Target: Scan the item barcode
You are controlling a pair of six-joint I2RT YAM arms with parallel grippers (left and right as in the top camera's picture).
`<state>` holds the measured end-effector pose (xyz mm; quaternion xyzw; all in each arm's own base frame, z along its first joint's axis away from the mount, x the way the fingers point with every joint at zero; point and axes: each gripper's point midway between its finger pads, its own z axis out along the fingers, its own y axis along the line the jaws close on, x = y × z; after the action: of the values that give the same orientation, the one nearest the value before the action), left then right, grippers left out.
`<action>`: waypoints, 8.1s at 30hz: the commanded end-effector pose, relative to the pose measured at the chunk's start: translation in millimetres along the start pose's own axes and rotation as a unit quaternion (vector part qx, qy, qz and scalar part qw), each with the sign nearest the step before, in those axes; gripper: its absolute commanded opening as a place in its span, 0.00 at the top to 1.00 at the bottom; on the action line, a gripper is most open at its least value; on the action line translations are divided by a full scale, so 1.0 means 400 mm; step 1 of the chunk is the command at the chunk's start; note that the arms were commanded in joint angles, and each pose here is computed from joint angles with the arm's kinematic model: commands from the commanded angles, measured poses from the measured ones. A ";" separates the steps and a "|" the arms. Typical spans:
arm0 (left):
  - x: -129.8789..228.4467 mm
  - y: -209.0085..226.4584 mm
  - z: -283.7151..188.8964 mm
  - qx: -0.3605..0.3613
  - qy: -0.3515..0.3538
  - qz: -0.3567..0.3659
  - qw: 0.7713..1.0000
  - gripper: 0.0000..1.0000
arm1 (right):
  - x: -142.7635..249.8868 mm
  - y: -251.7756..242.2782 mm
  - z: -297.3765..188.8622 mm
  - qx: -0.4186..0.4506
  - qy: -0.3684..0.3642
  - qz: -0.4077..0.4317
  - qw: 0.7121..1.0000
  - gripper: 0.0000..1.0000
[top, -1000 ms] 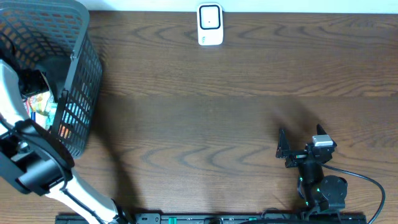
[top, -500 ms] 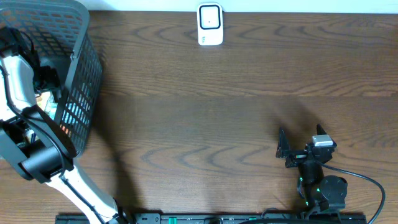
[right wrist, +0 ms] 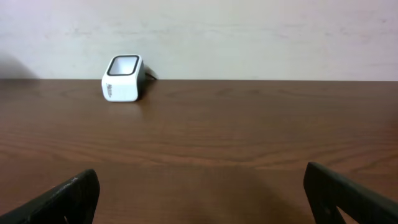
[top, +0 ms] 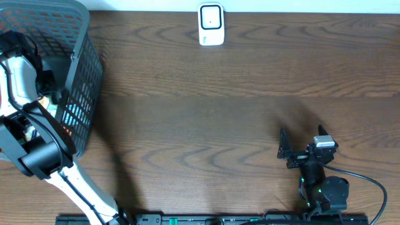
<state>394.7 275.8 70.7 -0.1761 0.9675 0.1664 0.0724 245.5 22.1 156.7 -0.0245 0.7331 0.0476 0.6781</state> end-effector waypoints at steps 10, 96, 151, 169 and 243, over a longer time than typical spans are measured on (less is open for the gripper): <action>-0.056 0.013 -0.188 0.055 -0.085 -0.148 0.984 0.93 | 0.004 -0.008 0.000 0.008 0.003 0.004 1.000 0.01; 0.170 0.092 0.043 -0.072 0.063 -0.096 0.991 0.03 | 0.004 -0.008 0.000 0.008 0.003 0.004 1.000 0.01; 0.191 -0.801 -0.865 0.439 -0.205 0.034 0.874 0.93 | 0.004 -0.008 0.000 0.008 0.003 0.004 1.000 0.01; 0.261 -0.975 -0.680 0.401 -0.105 0.092 0.906 0.02 | 0.004 -0.008 0.000 0.008 0.003 0.004 1.000 0.01; 0.376 -0.980 -0.509 0.353 0.013 0.172 0.920 0.81 | 0.004 -0.008 0.000 0.008 0.003 0.004 1.000 0.01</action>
<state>379.5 -183.9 151.7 0.0541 0.9667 -0.2229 0.1136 245.5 21.9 156.9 -0.0242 0.7329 0.0474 0.6782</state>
